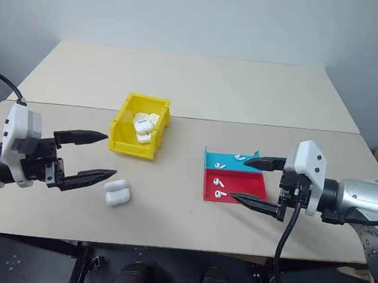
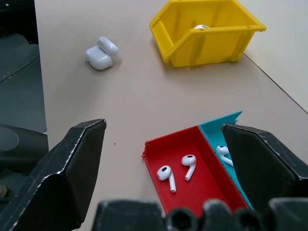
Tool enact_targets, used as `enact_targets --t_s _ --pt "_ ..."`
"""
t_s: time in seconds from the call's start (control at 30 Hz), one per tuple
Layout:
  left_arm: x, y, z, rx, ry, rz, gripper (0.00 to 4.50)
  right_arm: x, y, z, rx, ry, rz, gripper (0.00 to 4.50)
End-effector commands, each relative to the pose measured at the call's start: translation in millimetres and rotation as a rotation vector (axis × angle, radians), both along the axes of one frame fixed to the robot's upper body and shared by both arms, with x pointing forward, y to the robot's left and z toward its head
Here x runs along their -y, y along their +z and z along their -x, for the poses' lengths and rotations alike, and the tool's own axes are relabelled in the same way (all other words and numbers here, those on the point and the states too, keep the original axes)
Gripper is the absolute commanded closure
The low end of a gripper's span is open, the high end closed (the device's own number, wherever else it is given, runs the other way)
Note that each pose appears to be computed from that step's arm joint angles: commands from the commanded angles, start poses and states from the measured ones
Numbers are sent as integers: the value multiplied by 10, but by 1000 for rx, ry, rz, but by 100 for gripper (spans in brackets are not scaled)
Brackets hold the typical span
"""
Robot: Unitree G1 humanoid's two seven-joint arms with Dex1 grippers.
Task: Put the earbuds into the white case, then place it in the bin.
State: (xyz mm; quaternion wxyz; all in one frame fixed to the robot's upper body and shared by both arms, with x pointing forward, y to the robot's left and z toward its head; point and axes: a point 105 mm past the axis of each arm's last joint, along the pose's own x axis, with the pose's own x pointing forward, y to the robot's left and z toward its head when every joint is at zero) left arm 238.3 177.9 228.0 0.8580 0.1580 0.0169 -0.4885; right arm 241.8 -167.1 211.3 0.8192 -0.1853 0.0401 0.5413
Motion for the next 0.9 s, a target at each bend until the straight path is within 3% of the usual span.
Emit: enact_targets --t_s 0.03,0.3,0.63,0.7,0.9 --pt "17 75 4 34 0 -17 0 -19 74 6 37 9 -6 4" --pt "-3 91 -7 27 25 -57 0 -22 68 16 38 0 -13 4" --pt "-128 198 -182 21 272 -117 0 -3 131 -10 45 -8 4 4" --pt "-166 189 -220 -12 310 -139 0 4 122 6 41 -8 8 4" --pt "-231 76 -215 -339 386 -251 0 13 113 25 30 -22 8 4"
